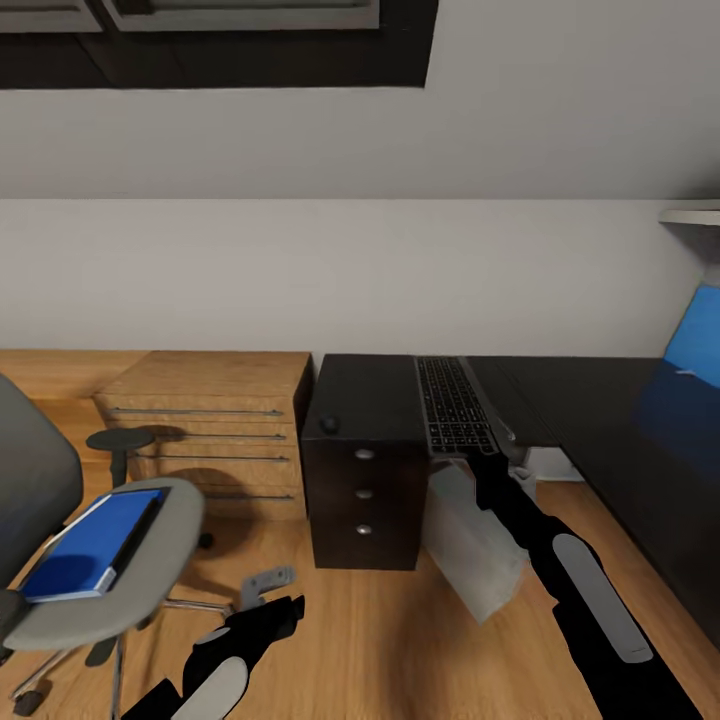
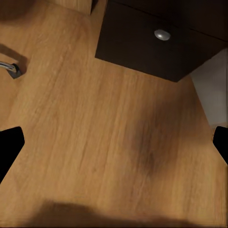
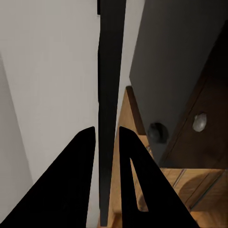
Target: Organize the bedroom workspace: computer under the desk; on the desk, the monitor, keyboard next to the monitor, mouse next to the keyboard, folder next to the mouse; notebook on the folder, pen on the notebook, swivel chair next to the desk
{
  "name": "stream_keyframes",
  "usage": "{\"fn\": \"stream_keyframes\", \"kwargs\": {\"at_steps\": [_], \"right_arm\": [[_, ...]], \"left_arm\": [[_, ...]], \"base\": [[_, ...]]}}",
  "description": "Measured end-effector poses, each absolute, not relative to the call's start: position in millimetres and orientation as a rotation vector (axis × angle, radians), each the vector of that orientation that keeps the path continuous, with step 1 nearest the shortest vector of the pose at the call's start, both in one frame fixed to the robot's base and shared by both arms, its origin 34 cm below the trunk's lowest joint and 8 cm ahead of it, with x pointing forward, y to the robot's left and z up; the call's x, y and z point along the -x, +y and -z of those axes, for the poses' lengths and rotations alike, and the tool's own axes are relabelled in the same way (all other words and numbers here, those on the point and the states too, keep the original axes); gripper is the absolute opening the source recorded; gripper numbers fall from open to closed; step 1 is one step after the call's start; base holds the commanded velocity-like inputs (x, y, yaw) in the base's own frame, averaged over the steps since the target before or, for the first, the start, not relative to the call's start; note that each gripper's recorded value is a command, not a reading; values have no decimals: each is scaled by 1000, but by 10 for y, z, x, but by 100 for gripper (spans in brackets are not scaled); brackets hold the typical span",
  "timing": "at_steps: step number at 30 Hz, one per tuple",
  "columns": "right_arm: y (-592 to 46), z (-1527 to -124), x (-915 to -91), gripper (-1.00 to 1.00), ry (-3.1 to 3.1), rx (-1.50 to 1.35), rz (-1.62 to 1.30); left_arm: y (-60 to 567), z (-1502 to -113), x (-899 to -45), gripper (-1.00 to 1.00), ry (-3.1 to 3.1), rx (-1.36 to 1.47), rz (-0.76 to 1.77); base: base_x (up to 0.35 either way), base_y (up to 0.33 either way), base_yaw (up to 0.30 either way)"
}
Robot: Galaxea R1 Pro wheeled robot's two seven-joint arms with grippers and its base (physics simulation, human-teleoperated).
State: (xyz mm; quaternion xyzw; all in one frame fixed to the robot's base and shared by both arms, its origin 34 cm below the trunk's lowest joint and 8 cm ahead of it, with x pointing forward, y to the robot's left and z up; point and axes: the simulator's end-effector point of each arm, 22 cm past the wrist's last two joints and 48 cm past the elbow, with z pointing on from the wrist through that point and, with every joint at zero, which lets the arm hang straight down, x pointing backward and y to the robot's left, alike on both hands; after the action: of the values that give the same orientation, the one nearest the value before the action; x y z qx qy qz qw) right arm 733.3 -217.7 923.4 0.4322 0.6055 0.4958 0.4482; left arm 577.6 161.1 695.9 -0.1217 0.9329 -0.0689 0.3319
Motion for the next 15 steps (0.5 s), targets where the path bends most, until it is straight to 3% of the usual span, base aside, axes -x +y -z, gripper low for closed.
{"fn": "stream_keyframes", "kwargs": {"at_steps": [15], "right_arm": [[-2207, -9233, -7337, -100, 1495, -1072, -1221]], "left_arm": [[1625, -6959, -5782, 100, 2438, 322, 180]], "base": [[-302, -163, 0]]}}
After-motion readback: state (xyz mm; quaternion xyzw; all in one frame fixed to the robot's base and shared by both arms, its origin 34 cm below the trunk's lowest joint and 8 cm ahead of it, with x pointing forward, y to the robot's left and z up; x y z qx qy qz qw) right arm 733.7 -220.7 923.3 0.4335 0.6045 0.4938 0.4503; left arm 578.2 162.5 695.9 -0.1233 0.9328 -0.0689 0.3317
